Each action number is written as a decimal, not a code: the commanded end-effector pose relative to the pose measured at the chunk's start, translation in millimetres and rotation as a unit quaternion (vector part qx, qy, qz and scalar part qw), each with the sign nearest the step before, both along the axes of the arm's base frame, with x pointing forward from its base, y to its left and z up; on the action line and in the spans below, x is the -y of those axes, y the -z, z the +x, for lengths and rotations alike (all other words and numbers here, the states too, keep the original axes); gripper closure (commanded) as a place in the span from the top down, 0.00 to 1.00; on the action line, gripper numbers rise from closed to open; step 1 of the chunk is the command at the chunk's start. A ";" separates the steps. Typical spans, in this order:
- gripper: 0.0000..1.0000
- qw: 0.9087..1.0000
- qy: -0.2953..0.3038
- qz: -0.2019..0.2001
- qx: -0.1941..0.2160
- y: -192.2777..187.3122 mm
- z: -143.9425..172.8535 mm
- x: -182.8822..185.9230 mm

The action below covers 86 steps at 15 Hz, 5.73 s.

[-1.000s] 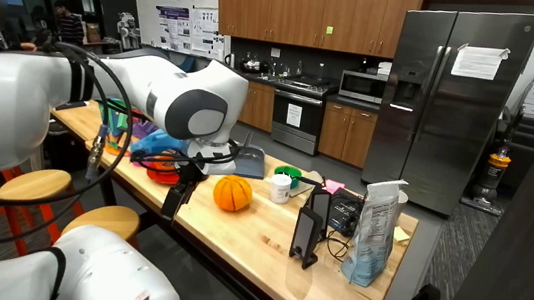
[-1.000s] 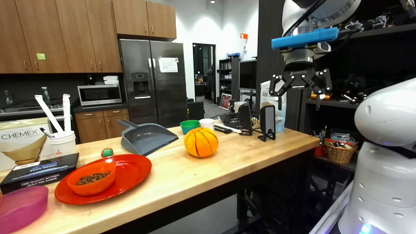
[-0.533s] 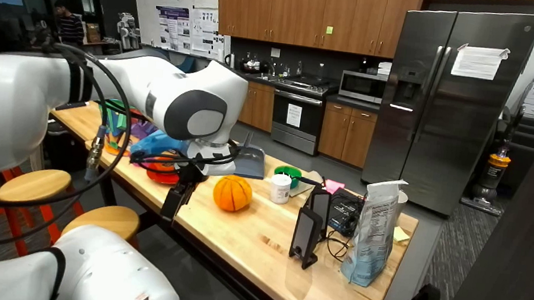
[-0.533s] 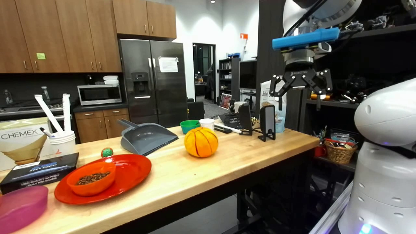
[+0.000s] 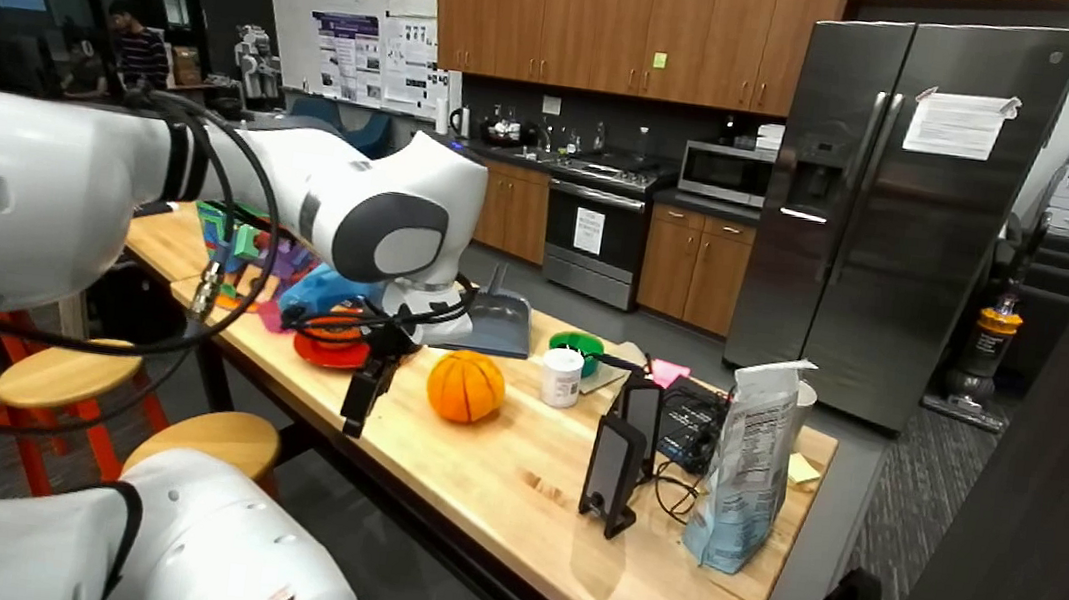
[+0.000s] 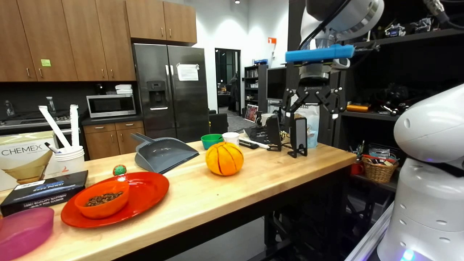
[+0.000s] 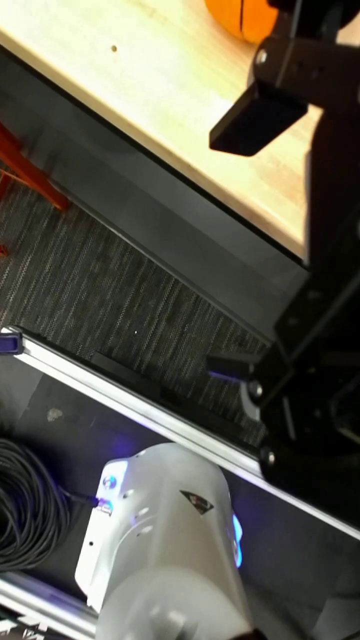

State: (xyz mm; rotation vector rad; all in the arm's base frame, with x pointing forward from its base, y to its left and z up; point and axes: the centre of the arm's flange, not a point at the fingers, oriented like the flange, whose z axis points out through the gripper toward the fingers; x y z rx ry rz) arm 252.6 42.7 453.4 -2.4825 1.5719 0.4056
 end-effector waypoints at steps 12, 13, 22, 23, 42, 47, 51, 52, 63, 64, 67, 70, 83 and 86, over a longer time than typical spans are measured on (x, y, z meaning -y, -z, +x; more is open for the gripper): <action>1.00 0.997 -0.062 -0.020 -0.032 58.6 101.1 -45.7; 1.00 0.997 -0.063 -0.020 -0.039 63.2 104.2 -46.7; 1.00 0.994 -0.094 -0.027 -0.052 80.7 145.1 -68.2; 1.00 0.993 -0.098 -0.030 -0.051 81.0 150.4 -69.8; 1.00 0.985 -0.134 -0.090 -0.067 109.0 182.5 -77.3; 1.00 0.984 -0.140 -0.088 -0.062 113.5 189.3 -87.0; 1.00 0.984 -0.146 -0.082 -0.063 113.8 184.3 -88.3; 1.00 0.984 -0.146 -0.082 -0.062 112.5 185.5 -88.9; 1.00 0.985 -0.133 -0.096 -0.057 122.8 190.4 -88.0; 1.00 0.985 -0.133 -0.098 -0.055 124.4 193.5 -89.6; 1.00 0.982 -0.141 -0.115 -0.047 130.0 205.9 -92.4; 1.00 0.979 -0.144 -0.140 -0.035 135.2 218.1 -94.5; 1.00 0.958 -0.233 -0.071 0.150 152.5 261.7 -133.4; 1.00 0.959 -0.237 -0.070 0.142 154.4 257.0 -137.1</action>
